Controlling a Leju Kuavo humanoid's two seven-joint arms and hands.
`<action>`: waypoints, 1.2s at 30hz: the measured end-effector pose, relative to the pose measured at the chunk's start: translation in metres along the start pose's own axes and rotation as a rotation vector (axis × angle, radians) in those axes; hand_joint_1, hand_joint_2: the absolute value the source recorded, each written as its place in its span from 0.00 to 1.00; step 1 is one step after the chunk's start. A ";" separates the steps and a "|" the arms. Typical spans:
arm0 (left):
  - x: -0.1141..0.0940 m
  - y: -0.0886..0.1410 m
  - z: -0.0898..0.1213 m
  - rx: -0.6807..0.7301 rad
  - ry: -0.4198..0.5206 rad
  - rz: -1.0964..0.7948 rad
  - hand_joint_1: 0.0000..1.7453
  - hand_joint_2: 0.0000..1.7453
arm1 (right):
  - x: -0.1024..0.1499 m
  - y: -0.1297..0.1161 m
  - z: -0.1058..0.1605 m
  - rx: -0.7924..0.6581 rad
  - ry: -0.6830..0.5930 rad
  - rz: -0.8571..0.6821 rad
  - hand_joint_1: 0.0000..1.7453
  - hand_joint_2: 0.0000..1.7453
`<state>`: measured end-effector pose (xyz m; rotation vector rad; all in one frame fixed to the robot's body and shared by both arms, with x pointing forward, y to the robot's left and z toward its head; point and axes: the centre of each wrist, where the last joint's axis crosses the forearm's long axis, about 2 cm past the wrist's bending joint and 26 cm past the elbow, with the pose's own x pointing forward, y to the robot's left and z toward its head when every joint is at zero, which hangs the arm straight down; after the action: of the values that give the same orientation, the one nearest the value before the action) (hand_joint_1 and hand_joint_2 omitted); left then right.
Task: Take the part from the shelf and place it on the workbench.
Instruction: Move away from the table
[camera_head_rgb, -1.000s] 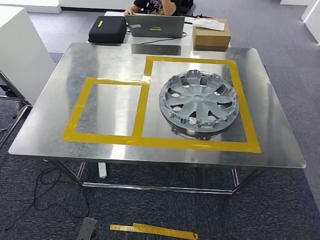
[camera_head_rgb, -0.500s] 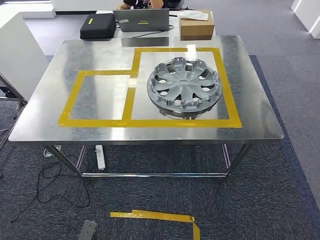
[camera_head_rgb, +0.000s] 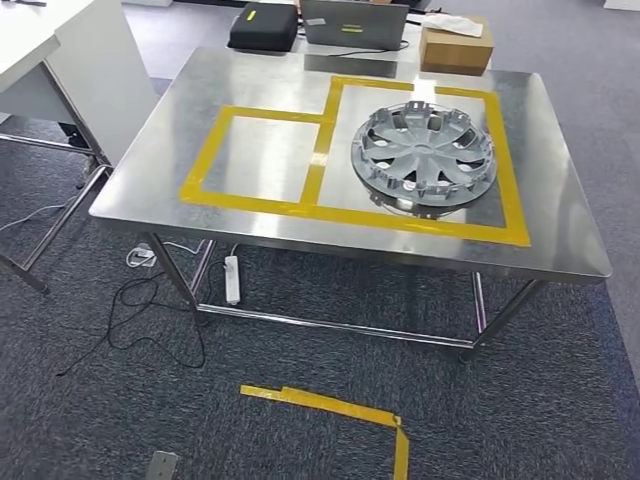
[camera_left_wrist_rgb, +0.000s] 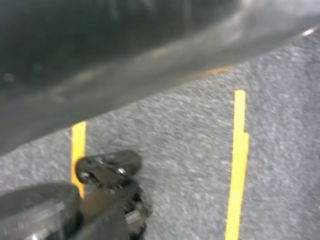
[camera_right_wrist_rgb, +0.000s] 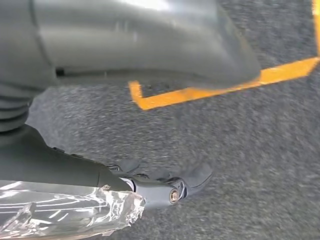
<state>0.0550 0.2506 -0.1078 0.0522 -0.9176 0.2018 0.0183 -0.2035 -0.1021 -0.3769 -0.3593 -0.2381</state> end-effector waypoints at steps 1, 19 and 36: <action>0.000 0.003 0.000 0.001 0.001 -0.002 0.00 0.00 | -0.001 0.000 0.000 0.003 0.003 0.003 0.00 0.00; -0.004 0.016 0.003 0.020 0.009 -0.010 0.00 0.00 | -0.005 0.001 0.001 0.019 0.020 0.013 0.00 0.00; -0.011 0.014 0.011 0.020 0.036 -0.013 0.00 0.00 | -0.006 0.001 0.002 0.094 -0.063 0.118 0.00 0.00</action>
<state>0.0369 0.2606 -0.1106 0.0731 -0.8787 0.1993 0.0123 -0.2014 -0.1032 -0.3117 -0.4070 -0.0937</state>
